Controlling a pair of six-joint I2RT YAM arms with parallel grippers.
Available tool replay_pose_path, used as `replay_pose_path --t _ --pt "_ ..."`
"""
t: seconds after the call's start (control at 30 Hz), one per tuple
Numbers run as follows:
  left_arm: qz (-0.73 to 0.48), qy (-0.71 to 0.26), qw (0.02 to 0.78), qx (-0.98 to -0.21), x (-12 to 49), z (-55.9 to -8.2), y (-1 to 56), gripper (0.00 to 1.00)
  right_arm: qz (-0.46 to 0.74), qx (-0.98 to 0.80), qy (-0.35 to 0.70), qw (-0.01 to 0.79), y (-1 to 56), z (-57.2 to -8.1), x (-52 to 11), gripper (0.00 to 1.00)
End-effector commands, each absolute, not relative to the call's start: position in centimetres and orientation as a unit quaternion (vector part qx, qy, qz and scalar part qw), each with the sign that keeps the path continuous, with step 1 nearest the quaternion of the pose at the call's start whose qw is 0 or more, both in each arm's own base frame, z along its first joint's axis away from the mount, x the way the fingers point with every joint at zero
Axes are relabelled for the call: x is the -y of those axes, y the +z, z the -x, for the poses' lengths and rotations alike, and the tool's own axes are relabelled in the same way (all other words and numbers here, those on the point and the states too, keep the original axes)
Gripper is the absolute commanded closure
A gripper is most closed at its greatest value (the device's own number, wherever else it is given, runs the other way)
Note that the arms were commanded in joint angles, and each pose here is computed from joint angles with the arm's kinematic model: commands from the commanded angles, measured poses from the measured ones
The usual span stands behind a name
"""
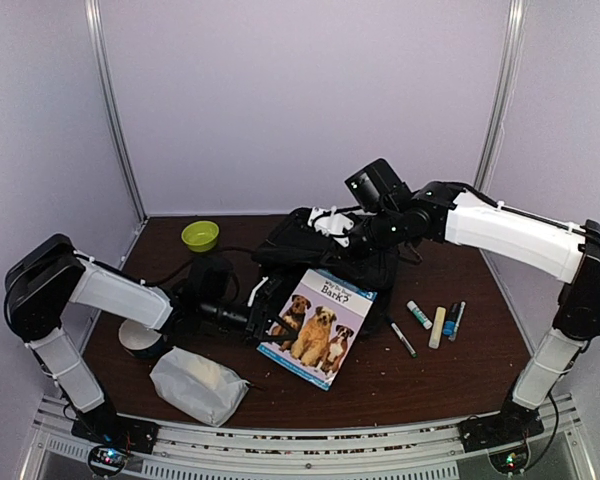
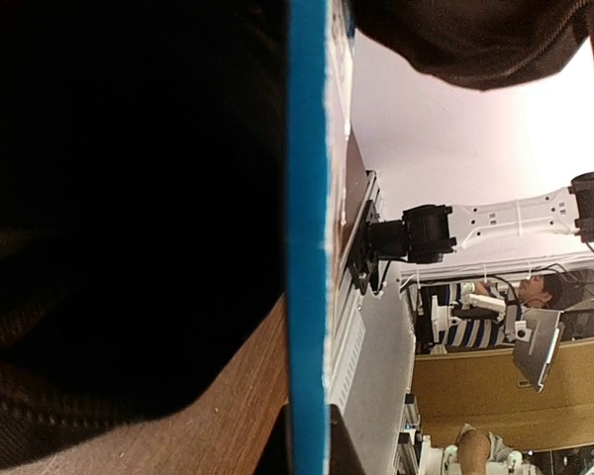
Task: Pack the student bag
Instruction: Place the book in the largest pocket of the bag.
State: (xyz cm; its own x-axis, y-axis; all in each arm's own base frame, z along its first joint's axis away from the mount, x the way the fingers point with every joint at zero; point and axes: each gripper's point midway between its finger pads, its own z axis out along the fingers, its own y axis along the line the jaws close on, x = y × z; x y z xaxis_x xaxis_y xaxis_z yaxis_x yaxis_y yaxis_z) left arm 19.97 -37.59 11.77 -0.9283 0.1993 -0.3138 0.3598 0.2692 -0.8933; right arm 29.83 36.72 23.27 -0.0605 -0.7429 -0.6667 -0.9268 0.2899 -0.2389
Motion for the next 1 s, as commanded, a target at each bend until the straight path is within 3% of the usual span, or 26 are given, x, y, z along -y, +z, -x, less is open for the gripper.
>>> replay_pose_path --t 0.0,0.3,0.47,0.53,0.77,0.97 --pt "-0.132 -0.615 0.151 -0.762 38.3 -24.4 15.8 1.00 0.598 -0.668 0.181 0.404 26.9 -27.8 -38.5 1.00" --pt "-0.113 -0.568 0.129 -0.805 39.5 -27.0 12.2 1.00 0.611 -0.656 0.184 0.403 26.9 -27.3 -38.3 1.00" --pt "-0.116 -0.539 0.145 -0.822 37.8 -26.2 12.2 0.74 0.606 -0.661 0.168 0.410 26.9 -28.1 -38.1 1.00" --pt "-0.120 -0.517 0.154 -0.833 36.7 -25.6 12.2 0.68 0.604 -0.663 0.166 0.410 26.7 -28.3 -38.0 1.00" --pt "-0.140 -0.411 0.172 -0.884 32.3 -23.8 11.4 0.55 0.599 -0.669 0.162 0.408 26.1 -28.9 -37.4 1.00" --pt "-0.154 -0.305 0.177 -0.923 27.9 -22.0 9.5 0.53 0.593 -0.675 0.164 0.408 26.0 -29.4 -37.5 1.00"
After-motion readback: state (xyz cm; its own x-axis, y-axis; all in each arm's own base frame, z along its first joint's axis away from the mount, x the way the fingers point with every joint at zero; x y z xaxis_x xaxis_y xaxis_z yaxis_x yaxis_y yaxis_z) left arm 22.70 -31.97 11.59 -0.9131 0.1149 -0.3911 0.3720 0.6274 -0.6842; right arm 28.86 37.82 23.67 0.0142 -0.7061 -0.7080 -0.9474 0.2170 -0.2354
